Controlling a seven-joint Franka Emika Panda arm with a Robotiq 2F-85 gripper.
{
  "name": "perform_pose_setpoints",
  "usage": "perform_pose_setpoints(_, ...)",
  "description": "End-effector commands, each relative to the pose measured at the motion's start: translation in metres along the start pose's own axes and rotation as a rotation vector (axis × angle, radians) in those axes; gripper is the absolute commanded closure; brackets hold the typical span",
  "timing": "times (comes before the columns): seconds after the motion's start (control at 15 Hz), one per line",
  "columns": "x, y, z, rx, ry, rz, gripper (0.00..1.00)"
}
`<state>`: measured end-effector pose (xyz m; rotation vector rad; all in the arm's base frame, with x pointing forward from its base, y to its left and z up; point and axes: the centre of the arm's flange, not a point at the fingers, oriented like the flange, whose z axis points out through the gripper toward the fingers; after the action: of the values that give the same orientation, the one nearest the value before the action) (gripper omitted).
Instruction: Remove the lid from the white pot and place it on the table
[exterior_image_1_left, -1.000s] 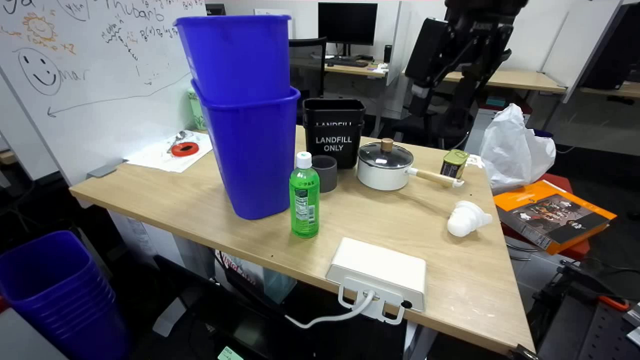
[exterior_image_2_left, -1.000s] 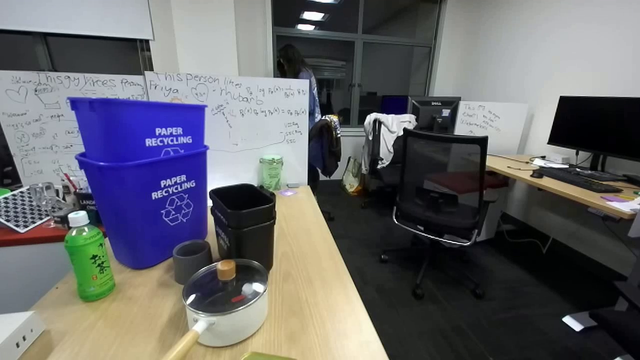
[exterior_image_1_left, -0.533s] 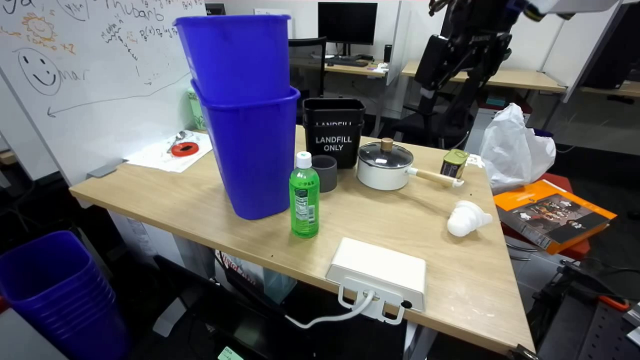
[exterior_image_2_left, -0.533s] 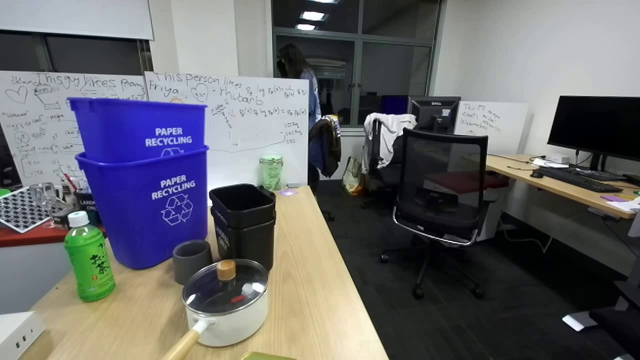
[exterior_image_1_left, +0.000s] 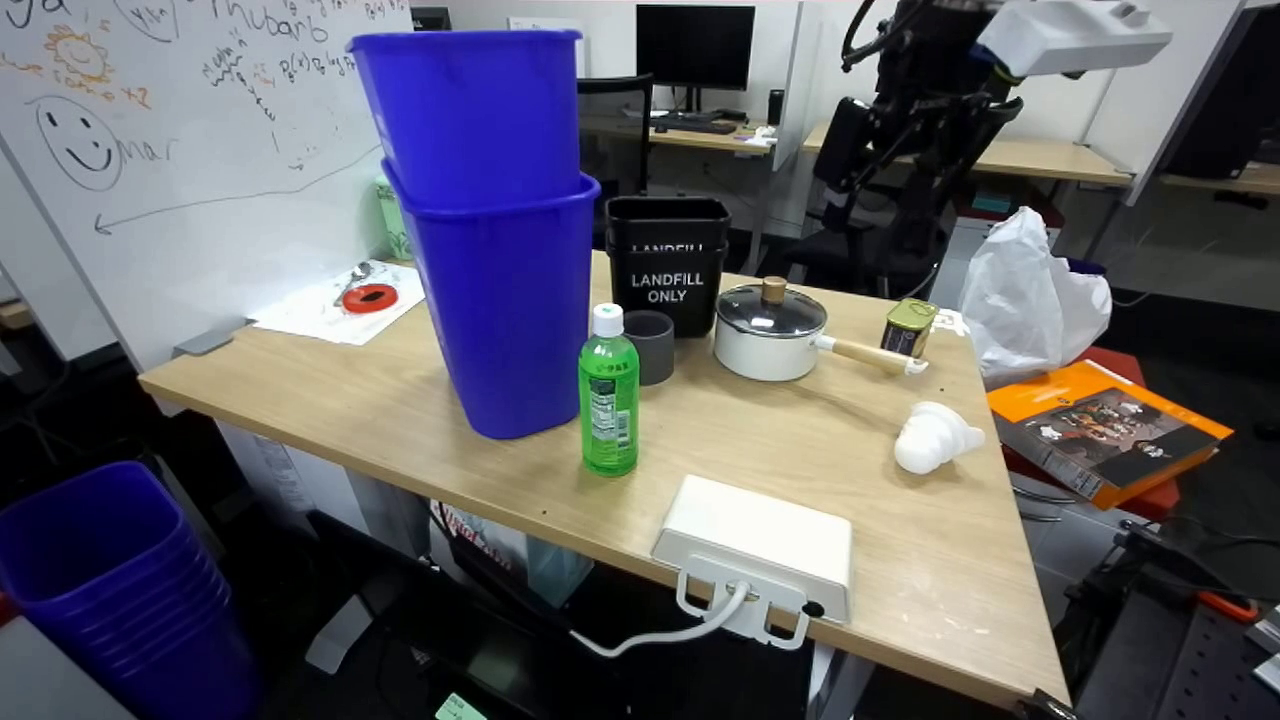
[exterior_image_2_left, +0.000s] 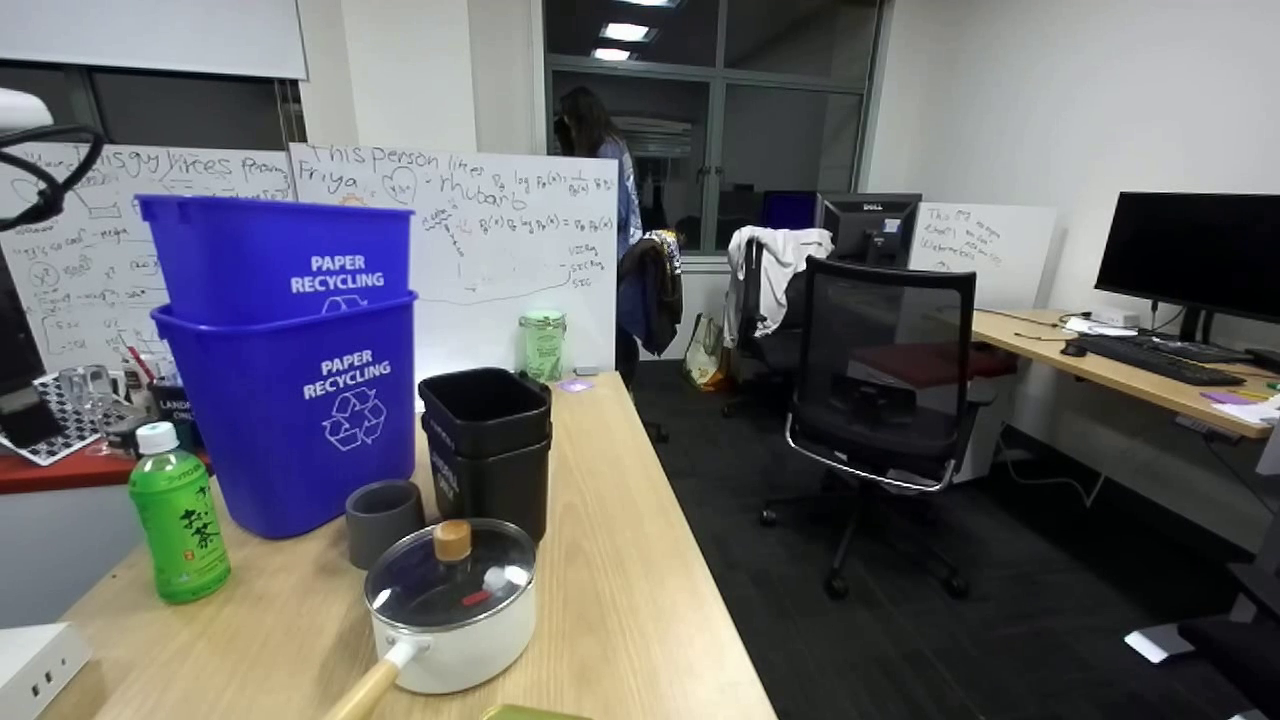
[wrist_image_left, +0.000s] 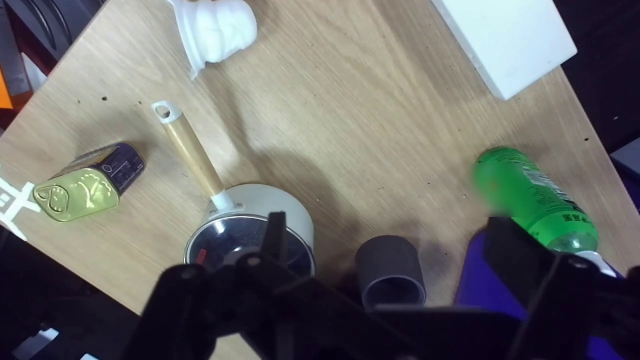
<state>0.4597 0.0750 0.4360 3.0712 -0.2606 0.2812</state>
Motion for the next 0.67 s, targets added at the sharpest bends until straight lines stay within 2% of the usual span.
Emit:
perform_pose_setpoints(0.0,0.000,0.000,0.000,0.000,0.000,0.000,0.00)
perform_pose_setpoints(0.2,0.002,0.001,0.004,-0.022,0.009,0.004,0.00)
perform_pose_setpoints(0.6,0.021,0.018,0.049,-0.041,0.033,-0.041,0.00)
